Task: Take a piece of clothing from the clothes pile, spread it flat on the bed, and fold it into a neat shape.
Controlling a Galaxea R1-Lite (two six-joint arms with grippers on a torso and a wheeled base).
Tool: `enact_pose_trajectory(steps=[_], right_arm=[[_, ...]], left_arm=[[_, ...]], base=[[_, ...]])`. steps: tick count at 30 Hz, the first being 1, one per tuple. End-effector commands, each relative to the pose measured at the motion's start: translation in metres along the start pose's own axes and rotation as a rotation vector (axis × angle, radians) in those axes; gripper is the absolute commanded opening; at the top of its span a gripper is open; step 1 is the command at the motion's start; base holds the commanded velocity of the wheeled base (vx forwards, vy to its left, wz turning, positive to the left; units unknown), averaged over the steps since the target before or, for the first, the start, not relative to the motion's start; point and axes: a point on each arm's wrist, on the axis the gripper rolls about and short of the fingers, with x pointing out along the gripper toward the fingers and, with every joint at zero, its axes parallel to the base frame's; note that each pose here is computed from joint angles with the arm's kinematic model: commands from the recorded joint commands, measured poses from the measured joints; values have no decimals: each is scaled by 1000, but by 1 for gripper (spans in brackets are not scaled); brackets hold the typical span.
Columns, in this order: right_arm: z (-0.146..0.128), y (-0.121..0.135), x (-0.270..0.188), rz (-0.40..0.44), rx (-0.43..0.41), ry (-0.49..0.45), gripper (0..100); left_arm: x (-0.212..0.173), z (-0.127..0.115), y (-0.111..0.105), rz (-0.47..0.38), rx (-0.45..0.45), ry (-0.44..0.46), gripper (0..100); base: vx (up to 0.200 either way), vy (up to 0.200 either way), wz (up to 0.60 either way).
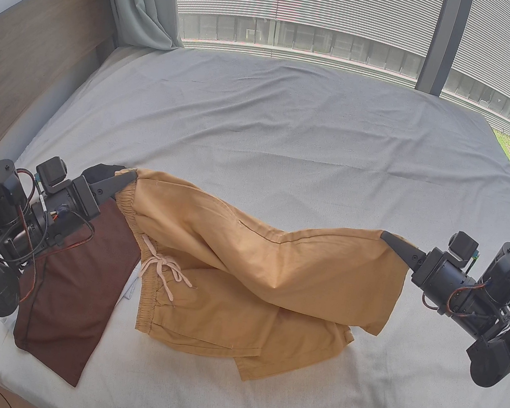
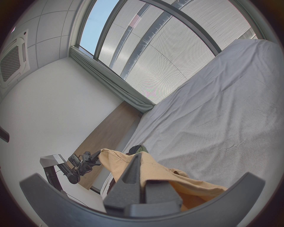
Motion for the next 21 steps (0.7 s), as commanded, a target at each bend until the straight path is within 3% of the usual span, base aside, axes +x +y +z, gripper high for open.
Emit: enact_pose_trajectory(steps=[1,21], right_arm=[[4,5,-2,12,-11,-14,0],[20,15,-5,43,-42,-69,0]], left_arm=[[-4,7,-1,-3,15,-18,0],[-22,21,3,-19,45,-12,0]], base=[[0,0,0],[0,0,0]])
